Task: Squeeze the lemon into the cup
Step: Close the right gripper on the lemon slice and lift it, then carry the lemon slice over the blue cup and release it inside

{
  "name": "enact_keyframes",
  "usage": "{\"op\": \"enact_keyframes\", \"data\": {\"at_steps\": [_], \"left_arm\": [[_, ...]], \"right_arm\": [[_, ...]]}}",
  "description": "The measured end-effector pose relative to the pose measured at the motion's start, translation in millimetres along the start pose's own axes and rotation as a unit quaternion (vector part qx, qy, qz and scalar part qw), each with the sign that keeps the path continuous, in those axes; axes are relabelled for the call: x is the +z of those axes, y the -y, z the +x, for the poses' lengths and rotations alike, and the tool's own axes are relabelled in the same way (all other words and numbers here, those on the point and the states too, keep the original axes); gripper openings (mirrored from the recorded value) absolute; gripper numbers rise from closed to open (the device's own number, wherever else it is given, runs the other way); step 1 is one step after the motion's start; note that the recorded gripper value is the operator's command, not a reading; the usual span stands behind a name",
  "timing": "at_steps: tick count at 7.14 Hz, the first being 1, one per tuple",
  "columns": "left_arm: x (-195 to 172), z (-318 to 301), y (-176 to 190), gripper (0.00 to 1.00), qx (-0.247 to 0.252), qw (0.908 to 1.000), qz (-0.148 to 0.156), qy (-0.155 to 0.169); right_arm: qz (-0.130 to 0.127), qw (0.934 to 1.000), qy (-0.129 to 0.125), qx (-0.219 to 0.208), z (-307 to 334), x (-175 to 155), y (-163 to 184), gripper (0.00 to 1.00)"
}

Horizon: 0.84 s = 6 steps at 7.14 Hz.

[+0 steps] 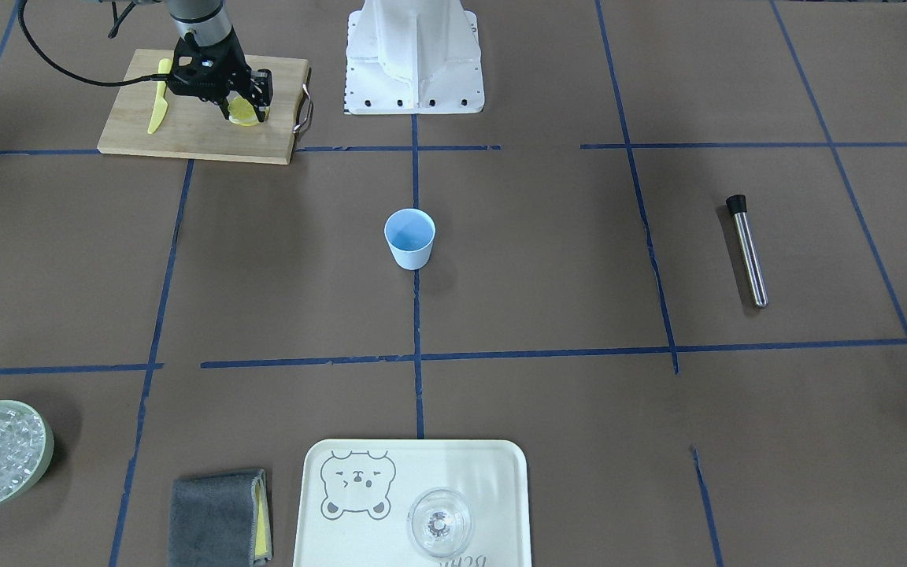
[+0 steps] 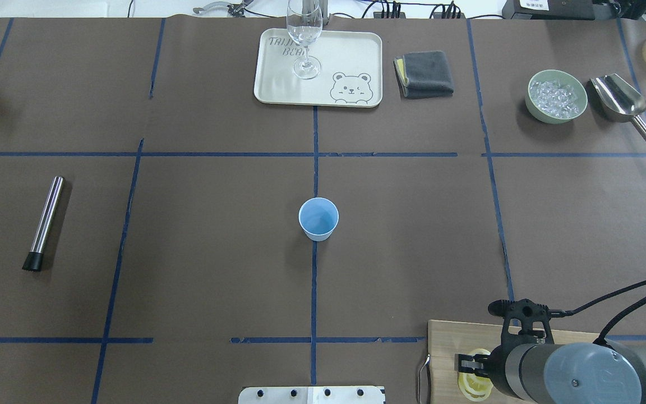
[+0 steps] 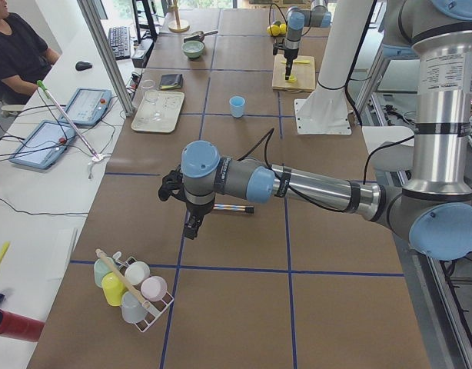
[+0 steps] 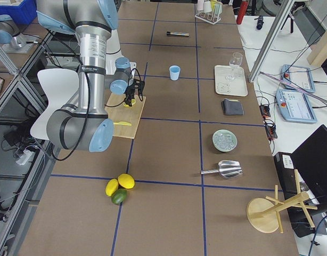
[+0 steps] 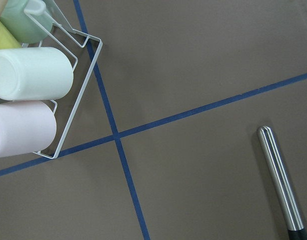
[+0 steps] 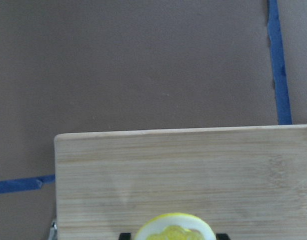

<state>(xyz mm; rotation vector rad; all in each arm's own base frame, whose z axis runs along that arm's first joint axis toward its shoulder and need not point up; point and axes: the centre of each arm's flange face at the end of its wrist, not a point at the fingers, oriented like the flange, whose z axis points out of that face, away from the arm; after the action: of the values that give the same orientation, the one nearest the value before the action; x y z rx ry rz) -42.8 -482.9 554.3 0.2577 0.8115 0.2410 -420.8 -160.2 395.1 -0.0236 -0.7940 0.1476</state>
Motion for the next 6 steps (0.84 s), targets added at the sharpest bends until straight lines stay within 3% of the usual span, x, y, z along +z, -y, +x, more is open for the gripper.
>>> {"op": "enact_keyframes", "data": {"at_steps": [4, 6], "left_arm": [[-2, 3, -1, 1.00, 0.000, 1.0000, 0.002, -0.009], [-1, 2, -3, 1.00, -0.001, 1.0000, 0.001, -0.009]], "right_arm": [[0.002, 0.9999, 0.012, 0.004, -3, -15, 5, 0.63], [0.009, 0.9994, 0.031, 0.015, -10, -32, 17, 0.63]]}}
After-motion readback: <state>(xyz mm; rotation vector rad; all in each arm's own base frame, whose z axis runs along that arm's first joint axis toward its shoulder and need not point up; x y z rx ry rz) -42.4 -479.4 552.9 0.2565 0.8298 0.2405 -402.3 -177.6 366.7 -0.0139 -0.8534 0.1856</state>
